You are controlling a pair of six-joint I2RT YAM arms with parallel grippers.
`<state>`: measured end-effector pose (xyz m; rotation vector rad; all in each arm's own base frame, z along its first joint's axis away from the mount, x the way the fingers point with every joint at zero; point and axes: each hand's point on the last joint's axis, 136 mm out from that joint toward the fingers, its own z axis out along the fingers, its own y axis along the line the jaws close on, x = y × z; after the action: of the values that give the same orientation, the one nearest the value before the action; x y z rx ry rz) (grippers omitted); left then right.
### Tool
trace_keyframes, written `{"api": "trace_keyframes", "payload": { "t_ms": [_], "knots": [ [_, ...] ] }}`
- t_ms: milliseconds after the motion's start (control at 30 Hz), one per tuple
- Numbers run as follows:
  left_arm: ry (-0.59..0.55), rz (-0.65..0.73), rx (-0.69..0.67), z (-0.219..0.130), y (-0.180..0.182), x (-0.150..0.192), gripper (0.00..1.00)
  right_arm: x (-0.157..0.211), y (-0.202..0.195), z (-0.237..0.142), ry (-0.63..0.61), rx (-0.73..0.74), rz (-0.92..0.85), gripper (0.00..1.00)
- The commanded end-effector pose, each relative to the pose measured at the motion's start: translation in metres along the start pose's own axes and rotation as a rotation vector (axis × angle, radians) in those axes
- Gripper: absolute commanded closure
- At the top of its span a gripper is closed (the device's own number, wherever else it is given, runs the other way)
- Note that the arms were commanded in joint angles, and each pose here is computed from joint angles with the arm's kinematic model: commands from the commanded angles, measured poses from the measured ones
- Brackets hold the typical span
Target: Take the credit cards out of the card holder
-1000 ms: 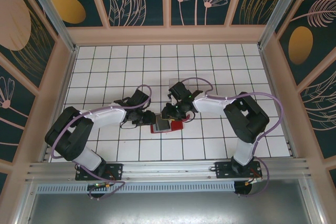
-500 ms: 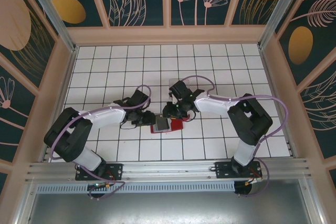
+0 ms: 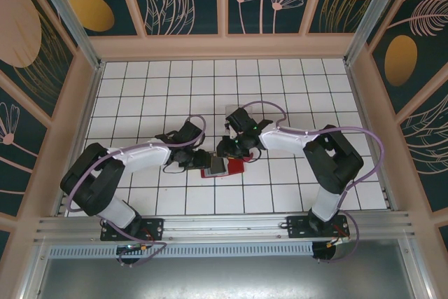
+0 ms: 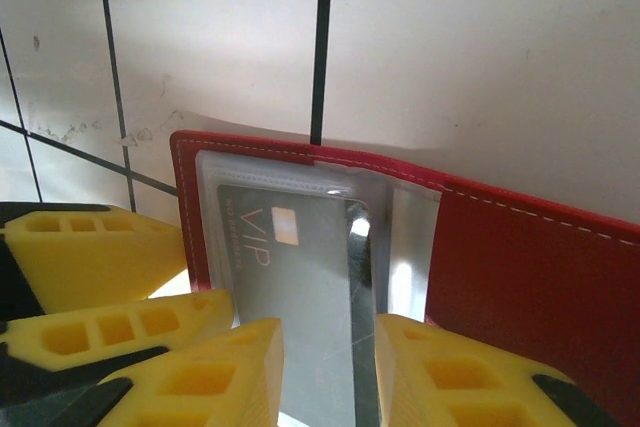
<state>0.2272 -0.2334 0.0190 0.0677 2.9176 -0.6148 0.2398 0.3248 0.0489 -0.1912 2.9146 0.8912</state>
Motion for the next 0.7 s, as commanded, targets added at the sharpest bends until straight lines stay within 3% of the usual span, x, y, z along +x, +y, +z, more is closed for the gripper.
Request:
{"api": "trace_keyframes", "payload": {
  "t_ms": [0,233,500,667],
  "knots": [
    [0.000,-0.004,-0.028,0.003,0.002,-0.001,0.60,0.001,0.001,-0.003,-0.002,-0.013,-0.018,0.69],
    [0.008,0.000,-0.073,0.004,0.012,0.003,0.62,0.001,0.003,-0.003,0.002,-0.027,-0.021,0.69],
    [0.012,0.006,-0.094,0.004,0.017,0.004,0.65,0.002,0.031,-0.004,0.015,-0.173,-0.040,0.69],
    [0.012,0.006,-0.088,0.005,0.015,0.003,0.65,0.007,0.022,0.007,0.040,-0.128,-0.027,0.69]
  ]
}}
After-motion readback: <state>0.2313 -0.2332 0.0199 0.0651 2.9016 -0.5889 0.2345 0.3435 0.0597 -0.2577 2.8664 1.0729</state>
